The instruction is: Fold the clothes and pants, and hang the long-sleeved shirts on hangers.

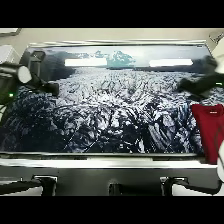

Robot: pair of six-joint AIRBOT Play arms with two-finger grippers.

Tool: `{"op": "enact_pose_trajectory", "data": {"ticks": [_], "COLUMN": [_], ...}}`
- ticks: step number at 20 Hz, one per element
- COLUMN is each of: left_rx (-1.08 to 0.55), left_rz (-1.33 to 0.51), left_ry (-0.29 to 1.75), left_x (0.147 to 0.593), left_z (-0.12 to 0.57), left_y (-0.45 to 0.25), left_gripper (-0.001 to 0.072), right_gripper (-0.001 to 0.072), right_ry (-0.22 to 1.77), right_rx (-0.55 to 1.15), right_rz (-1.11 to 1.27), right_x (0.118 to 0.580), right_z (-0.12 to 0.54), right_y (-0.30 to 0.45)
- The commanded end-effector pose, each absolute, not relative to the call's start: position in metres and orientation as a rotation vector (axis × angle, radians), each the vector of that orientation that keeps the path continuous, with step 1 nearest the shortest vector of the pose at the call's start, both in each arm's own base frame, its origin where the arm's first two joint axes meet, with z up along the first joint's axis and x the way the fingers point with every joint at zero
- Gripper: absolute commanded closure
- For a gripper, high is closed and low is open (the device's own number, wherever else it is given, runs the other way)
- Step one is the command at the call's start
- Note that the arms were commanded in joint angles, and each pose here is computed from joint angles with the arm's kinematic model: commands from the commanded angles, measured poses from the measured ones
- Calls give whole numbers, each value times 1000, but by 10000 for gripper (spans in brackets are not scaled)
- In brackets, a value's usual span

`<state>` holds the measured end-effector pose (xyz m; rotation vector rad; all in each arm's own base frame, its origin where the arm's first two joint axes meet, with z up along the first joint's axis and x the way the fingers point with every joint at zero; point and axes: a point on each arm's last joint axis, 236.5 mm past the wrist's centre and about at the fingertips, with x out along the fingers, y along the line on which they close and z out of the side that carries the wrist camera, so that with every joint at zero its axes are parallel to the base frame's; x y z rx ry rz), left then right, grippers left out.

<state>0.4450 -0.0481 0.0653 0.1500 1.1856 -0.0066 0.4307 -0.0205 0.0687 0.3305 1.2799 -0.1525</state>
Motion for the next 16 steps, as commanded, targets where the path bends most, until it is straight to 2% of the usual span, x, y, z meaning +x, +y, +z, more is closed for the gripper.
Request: {"op": "enact_pose_trajectory", "data": {"ticks": [1, 3, 16], "left_rx": [19, -68, -66], "left_rz": [-57, -2, 2], "left_ry": [1312, 1314, 1296], "left_x": [431, 434, 438], "left_z": [29, 20, 22], "left_y": [-79, -73, -70], "left_gripper": [-13, -13, -10], "right_gripper": [-3, 3, 7], "right_ry": [1342, 1429, 1428], "right_rx": [320, 351, 333], "right_rz": [-140, -98, -115], "right_x": [441, 432, 432], "right_z": [34, 18, 16], "right_y": [45, 60, 54]}}
